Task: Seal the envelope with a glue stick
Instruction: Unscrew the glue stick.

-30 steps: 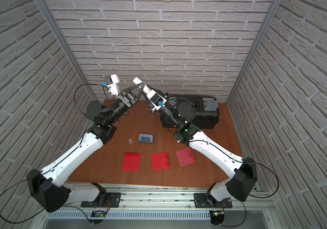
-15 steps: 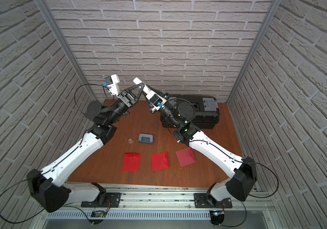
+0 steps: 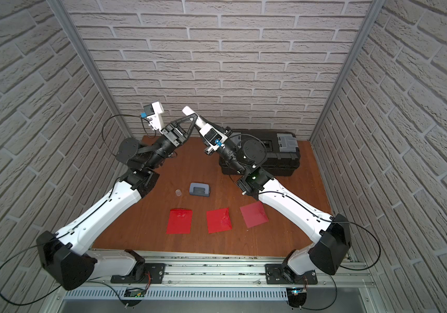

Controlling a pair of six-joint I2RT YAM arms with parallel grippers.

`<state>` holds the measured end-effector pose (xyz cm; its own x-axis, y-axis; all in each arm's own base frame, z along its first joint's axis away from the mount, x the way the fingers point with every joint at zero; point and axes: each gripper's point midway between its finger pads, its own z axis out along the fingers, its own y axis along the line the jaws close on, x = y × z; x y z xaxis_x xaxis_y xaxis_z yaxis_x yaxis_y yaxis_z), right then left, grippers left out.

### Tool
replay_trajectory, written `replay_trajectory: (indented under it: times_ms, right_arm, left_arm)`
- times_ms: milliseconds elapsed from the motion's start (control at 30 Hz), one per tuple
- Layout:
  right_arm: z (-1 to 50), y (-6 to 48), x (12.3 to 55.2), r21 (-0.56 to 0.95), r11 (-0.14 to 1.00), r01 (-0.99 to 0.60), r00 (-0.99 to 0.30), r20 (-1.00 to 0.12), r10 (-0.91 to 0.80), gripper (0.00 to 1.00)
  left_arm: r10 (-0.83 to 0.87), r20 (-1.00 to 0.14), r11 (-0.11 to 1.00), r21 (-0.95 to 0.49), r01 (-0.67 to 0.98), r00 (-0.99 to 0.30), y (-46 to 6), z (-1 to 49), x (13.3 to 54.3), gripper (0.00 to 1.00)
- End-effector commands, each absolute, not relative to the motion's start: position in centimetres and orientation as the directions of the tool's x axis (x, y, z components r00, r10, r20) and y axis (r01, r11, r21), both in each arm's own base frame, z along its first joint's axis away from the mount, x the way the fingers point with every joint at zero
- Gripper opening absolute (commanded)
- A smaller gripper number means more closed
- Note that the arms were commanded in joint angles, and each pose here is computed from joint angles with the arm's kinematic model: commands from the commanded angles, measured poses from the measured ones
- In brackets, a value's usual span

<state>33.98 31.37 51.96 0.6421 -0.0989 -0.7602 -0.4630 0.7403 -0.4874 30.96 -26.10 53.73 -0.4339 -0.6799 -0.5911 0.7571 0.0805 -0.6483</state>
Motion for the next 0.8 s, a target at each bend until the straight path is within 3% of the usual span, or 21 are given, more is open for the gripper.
replay_trajectory:
  times_ms: [0,67,200,400,533,767]
  right_arm:
    - [53.6,30.9,33.1,-0.457,0.753,-0.473,0.65,-0.758,-0.052,0.11]
    - [53.1,30.6,33.1,-0.436,0.756,-0.489,0.618,-0.784,-0.052,0.08]
    - [51.2,29.3,33.7,-0.393,0.777,-0.492,0.524,-0.846,-0.097,0.03]
    - [46.5,26.7,33.6,-0.313,0.807,-0.501,0.319,-0.934,-0.164,0.03]
    - [42.2,24.5,32.9,-0.227,0.83,-0.509,0.106,-0.974,-0.202,0.03]
    - [34.9,18.5,32.1,-0.095,0.901,-0.424,-0.241,-0.947,-0.214,0.03]
  left_arm:
    - [-0.678,-0.608,0.112,-0.641,0.759,-0.413,-25.5,53.6,30.8,0.13]
    - [-0.659,-0.639,0.17,-0.641,0.748,-0.398,-25.4,52.8,31.0,0.3]
    - [-0.6,-0.716,0.326,-0.627,0.708,-0.357,-24.6,49.9,31.6,0.45]
    - [-0.402,-0.831,0.537,-0.555,0.635,-0.386,-24.0,43.5,31.8,0.48]
    - [-0.244,-0.862,0.627,-0.489,0.606,-0.444,-23.9,38.8,31.5,0.49]
    - [0.123,-0.903,0.585,-0.27,0.765,-0.413,-26.7,32.7,30.1,0.49]
